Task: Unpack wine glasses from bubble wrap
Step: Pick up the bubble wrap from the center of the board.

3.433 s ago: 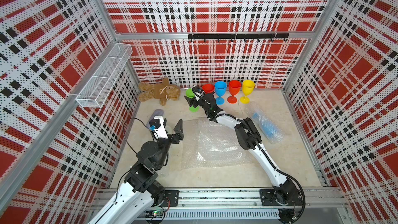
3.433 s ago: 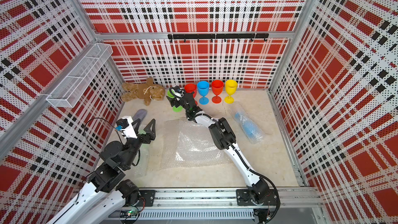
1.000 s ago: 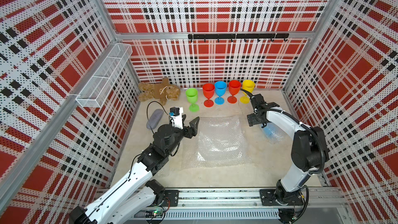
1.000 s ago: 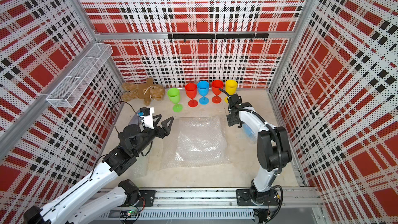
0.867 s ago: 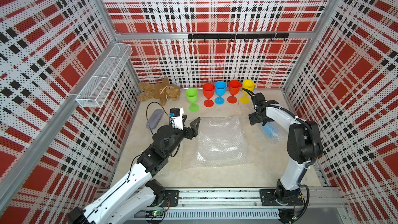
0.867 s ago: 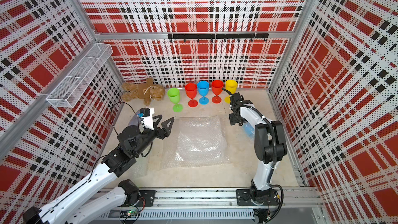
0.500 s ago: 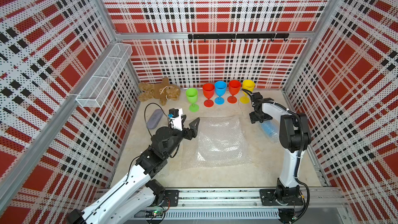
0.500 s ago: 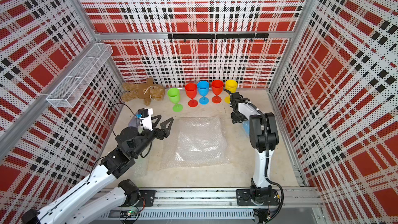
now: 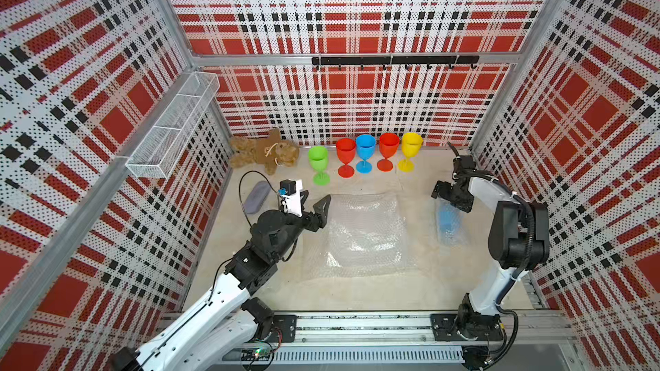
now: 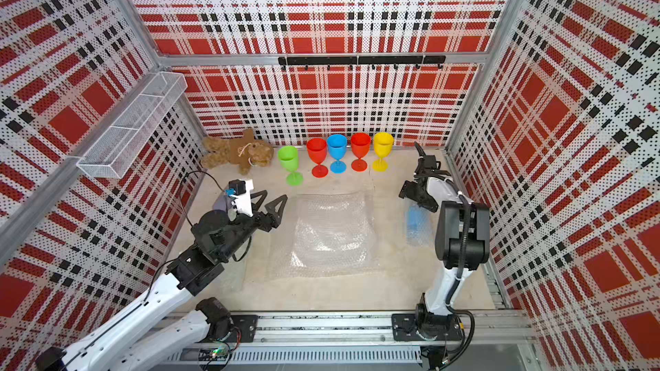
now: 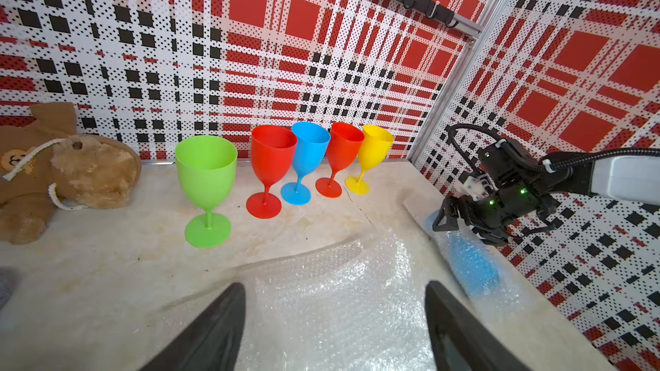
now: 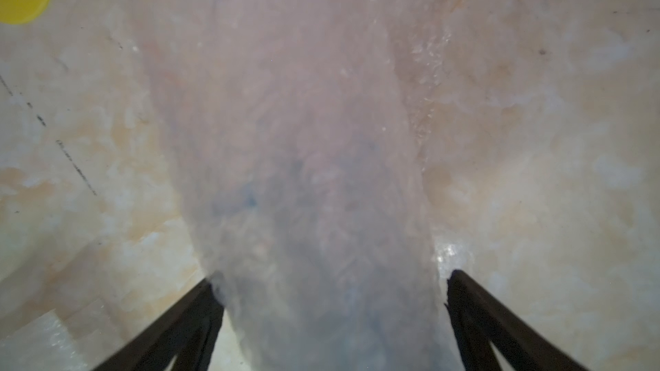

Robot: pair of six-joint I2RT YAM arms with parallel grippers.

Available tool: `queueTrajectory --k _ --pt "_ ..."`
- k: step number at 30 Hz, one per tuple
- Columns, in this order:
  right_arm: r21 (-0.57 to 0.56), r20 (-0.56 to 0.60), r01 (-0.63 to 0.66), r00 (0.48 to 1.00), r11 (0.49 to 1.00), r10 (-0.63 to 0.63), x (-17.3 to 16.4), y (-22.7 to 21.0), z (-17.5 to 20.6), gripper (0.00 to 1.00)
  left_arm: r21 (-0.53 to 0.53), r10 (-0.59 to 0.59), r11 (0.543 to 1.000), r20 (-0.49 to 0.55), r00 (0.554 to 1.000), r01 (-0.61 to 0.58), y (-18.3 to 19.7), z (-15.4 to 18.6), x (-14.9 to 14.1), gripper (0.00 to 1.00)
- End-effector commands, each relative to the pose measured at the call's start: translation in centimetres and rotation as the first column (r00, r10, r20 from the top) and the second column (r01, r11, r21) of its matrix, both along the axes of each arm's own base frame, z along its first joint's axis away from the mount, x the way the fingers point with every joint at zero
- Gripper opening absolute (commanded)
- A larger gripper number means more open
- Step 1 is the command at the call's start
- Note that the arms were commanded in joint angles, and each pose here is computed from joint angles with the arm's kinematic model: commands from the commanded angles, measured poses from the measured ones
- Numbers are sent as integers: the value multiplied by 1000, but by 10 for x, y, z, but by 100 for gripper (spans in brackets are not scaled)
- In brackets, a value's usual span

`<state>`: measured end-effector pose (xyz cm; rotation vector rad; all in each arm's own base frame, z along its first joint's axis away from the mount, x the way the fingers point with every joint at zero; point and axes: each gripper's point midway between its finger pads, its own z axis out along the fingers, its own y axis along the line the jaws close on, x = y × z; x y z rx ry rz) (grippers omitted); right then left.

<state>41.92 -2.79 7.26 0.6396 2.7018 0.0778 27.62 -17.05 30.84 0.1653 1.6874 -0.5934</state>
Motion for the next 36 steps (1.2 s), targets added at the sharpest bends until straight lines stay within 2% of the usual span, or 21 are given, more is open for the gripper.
queueTrajectory --k 1,8,13,14,18,23,27,31,34,36 --pt "-40 21 -36 999 999 37 -5 11 12 100 -9 -12 1000 20 1000 12 -1 2 0 80" --pt "-41 -41 -61 997 997 59 -16 13 -20 99 -9 -18 1000 12 1000 18 -2 0 1 80" --pt "-30 -11 -51 999 998 51 -13 16 -11 83 -2 -12 1000 1 1000 12 -2 -5 3 80" --pt "-36 -1 -49 999 998 49 -13 16 -5 77 -1 -11 1000 -1 1000 11 -2 -5 3 80" --pt "-125 51 -25 998 992 32 -19 11 31 66 6 -7 1000 -10 1000 7 -2 -9 6 80" --pt "-152 143 -70 986 986 91 -22 28 92 64 8 -4 1000 -25 1000 4 -3 -13 10 80" --pt "-64 226 -208 950 976 217 -30 81 146 65 10 10 1000 -30 1000 -10 0 -15 12 80" --pt "-3 286 -373 889 928 358 -46 155 191 68 15 21 1000 -38 999 -20 2 -18 15 80" --pt "97 297 -482 849 870 437 -61 218 190 70 16 24 1000 -46 999 -23 3 -20 17 80" --pt "134 266 -510 844 850 465 -68 252 177 72 18 25 1000 -55 998 -24 3 -22 19 80"
